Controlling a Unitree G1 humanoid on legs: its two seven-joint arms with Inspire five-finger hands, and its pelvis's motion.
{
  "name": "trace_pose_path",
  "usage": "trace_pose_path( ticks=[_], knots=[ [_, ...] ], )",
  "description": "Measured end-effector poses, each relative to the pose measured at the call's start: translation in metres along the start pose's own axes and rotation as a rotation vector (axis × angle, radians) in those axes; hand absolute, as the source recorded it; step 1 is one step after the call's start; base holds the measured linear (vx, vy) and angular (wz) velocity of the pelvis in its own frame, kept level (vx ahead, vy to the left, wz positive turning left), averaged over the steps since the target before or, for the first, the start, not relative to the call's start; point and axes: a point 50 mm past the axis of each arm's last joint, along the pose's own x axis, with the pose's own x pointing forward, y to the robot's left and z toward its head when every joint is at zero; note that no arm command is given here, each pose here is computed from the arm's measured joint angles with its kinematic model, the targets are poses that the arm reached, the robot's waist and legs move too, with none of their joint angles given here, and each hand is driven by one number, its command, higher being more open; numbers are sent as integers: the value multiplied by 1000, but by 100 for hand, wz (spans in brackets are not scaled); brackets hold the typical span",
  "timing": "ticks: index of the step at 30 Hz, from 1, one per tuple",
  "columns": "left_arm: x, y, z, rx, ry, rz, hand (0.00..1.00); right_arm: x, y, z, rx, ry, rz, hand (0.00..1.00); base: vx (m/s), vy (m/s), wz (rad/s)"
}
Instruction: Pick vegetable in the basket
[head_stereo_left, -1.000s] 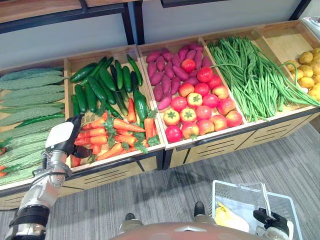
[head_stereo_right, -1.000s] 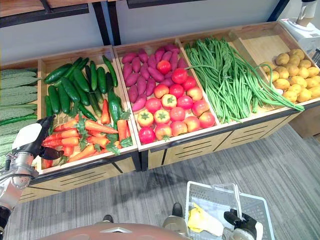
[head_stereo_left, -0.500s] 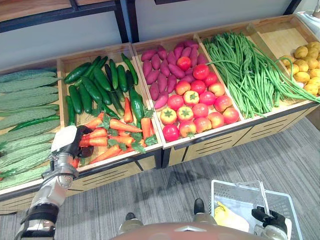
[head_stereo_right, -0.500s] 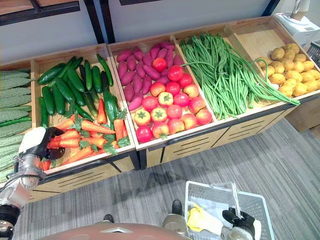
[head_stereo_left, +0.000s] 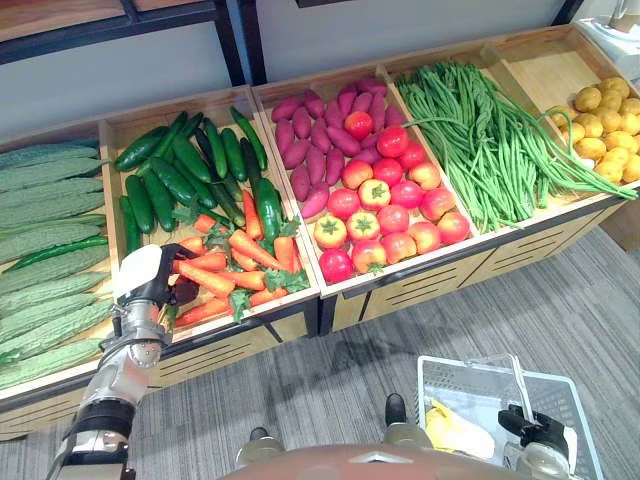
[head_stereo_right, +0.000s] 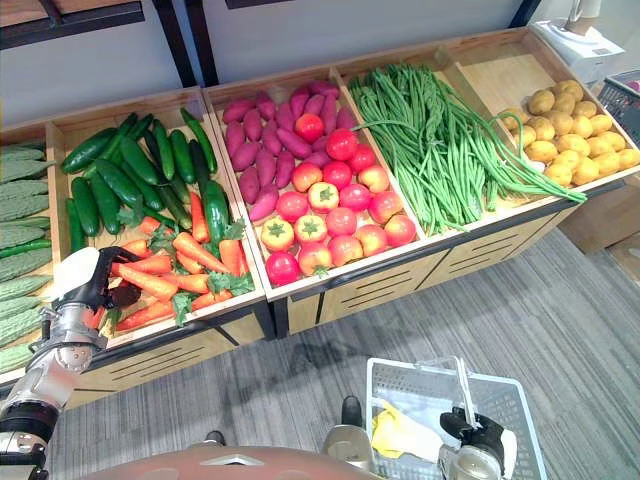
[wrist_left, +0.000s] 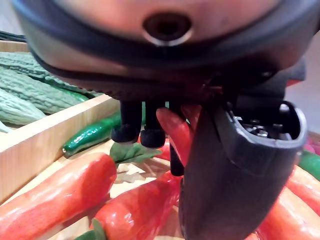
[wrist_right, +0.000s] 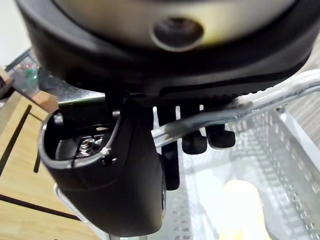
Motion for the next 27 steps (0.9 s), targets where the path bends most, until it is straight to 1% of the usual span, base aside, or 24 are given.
trace_pose_path(
  ticks=[6, 12, 16, 20, 27],
  knots=[
    [0, 4, -4, 1, 30, 19, 0, 0, 0, 0, 0, 0, 0, 0, 0, 0, 0],
    [-2, 24, -15, -6, 101, 120, 0, 0, -1, -1, -1, 4, -2, 0, -1, -2, 5],
    [-7, 41, -12, -7, 75, 211, 0, 0, -1, -2, -1, 5, -3, 0, -16, -2, 8],
    [-12, 45, -13, -1, 66, 233, 0, 0, -1, -2, -1, 5, -3, 0, -23, -3, 1],
    [-15, 52, -3, -3, 11, 272, 0, -1, -3, -6, -7, 15, -6, 0, 0, 0, 0]
  ],
)
